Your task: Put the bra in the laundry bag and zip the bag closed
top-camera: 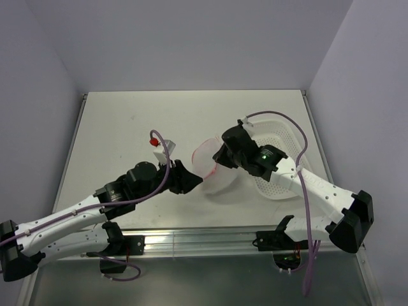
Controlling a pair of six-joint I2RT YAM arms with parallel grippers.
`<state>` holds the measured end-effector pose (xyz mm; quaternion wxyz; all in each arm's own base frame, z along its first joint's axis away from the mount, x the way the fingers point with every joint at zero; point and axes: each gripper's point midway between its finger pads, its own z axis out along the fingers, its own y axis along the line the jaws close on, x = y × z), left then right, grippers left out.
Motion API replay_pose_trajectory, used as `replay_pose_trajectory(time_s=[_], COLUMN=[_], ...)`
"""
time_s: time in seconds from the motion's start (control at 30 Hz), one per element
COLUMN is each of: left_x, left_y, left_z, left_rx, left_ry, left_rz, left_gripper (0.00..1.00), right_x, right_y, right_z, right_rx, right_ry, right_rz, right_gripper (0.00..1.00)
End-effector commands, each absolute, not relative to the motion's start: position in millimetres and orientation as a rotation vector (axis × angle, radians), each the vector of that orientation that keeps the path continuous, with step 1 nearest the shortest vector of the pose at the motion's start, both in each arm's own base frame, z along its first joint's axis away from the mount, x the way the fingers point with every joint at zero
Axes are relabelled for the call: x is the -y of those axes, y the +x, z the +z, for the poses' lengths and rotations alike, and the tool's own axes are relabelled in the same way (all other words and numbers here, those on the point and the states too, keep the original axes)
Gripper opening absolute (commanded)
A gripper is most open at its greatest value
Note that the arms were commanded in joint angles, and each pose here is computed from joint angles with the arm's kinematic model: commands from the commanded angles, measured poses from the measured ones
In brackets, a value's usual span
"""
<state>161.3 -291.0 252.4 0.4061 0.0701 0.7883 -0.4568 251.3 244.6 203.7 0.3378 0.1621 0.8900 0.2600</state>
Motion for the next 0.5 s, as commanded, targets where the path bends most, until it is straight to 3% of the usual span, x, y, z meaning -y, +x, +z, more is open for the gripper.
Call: replay_pose_trajectory(time_s=[0.0,0.27,0.47], left_x=[310,340,356], left_y=[156,150,153], left_z=[270,253,236], left_rx=[-1.887,-1.870,-1.889], left_ry=[0.172,0.282,0.297], left_rz=[-1.273,-1.323,-1.335], left_gripper=[0.47,0.48,0.49], right_x=[-234,-229,-231], right_y=[257,256,253], right_z=[210,209,215], right_rx=[-2.323,-2.415,-2.424], right_ry=[0.445,0.440,0.444], right_rz=[0.524,0.317,0.333], right_gripper=[0.00,0.00,0.00])
